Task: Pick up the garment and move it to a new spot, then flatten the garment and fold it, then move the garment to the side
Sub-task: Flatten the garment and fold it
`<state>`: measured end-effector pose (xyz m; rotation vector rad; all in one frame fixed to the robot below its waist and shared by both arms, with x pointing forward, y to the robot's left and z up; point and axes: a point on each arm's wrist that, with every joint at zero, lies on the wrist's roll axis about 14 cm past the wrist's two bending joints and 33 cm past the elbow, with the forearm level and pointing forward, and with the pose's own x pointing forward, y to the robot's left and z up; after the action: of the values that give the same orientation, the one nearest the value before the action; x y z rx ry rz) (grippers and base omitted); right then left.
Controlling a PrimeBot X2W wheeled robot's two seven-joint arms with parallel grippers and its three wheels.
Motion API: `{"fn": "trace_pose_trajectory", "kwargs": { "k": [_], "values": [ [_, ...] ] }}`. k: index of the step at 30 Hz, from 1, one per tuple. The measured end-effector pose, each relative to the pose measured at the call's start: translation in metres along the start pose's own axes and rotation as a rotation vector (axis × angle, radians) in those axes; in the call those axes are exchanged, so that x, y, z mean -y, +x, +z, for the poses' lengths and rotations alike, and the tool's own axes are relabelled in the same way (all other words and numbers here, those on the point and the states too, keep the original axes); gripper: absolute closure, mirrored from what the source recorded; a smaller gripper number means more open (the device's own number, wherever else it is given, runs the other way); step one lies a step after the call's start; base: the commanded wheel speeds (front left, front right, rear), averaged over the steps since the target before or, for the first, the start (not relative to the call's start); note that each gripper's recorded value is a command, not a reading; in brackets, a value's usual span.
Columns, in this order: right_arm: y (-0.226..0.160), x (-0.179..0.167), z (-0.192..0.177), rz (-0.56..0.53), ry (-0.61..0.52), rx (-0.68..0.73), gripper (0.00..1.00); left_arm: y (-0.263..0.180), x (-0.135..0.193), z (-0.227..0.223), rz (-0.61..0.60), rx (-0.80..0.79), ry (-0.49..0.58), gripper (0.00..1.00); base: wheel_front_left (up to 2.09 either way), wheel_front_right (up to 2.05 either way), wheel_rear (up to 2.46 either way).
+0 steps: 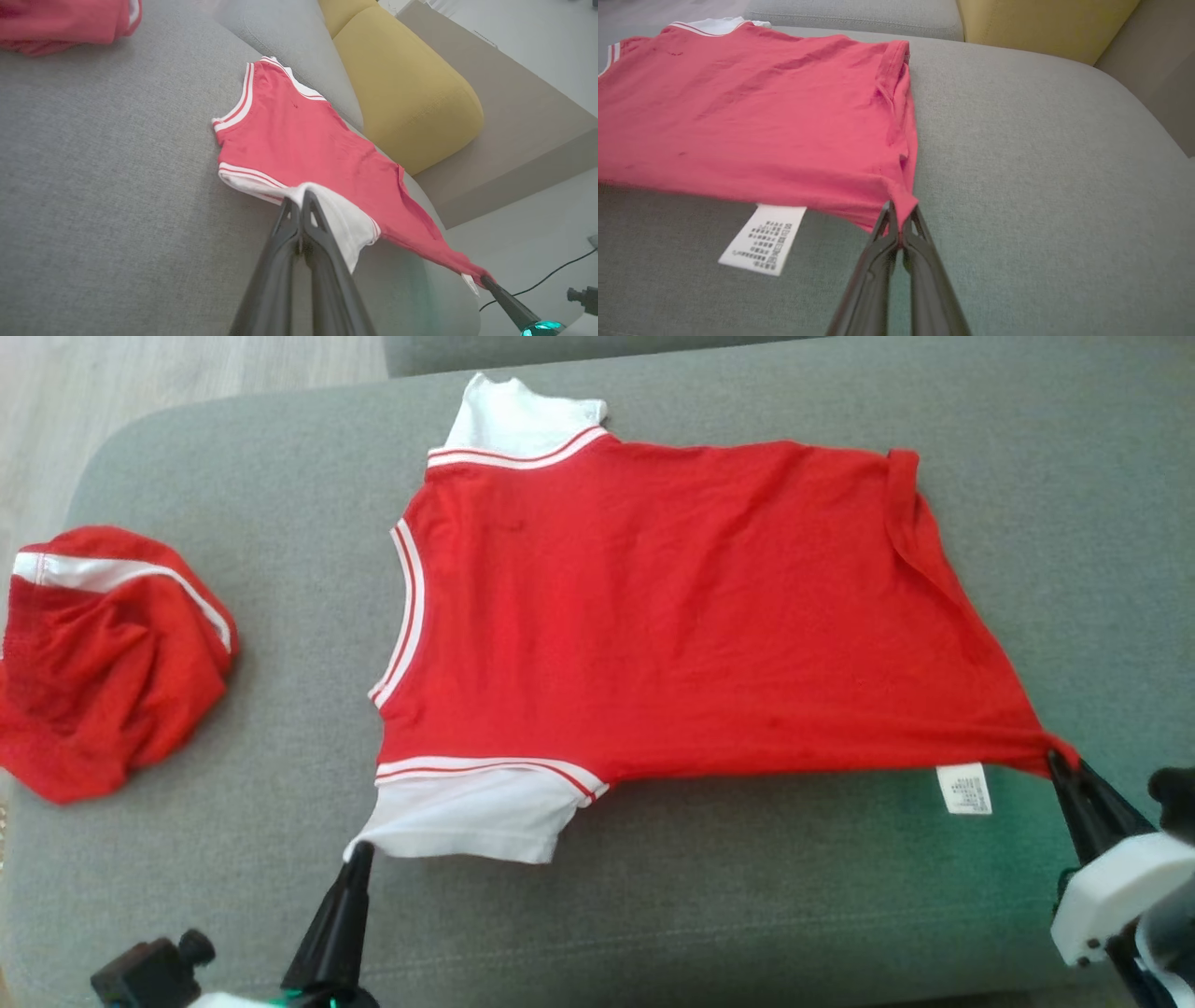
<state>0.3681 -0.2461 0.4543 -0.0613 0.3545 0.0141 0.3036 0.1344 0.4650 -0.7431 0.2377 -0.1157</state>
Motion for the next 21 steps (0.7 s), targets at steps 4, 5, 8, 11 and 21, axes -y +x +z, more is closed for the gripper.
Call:
{"fn": "trace_pose_trajectory", "kwargs": {
  "k": [4,5,8,11,21],
  "values": [
    [-0.005,0.001,0.000,-0.010,0.020,-0.037,1.00,0.004,0.010,0.002,-0.022,-0.031,-0.026,1.00,0.00,0.00,0.00],
    [-0.004,-0.001,-0.003,-0.009,0.032,-0.054,1.00,0.007,0.010,0.001,-0.023,-0.046,-0.027,1.00,0.00,0.00,0.00],
    [0.004,-0.006,-0.010,0.000,0.061,-0.104,1.00,0.026,0.014,0.004,-0.044,-0.070,-0.016,1.00,0.00,0.00,0.00],
    [0.020,-0.009,-0.007,0.009,0.090,-0.117,1.00,0.053,0.021,0.015,-0.076,-0.056,0.008,1.00,0.00,0.00,0.00],
    [0.092,-0.005,0.021,-0.010,0.095,-0.072,1.00,0.141,0.041,0.037,-0.200,-0.015,0.106,1.00,0.00,0.00,0.00]
  ]
}}
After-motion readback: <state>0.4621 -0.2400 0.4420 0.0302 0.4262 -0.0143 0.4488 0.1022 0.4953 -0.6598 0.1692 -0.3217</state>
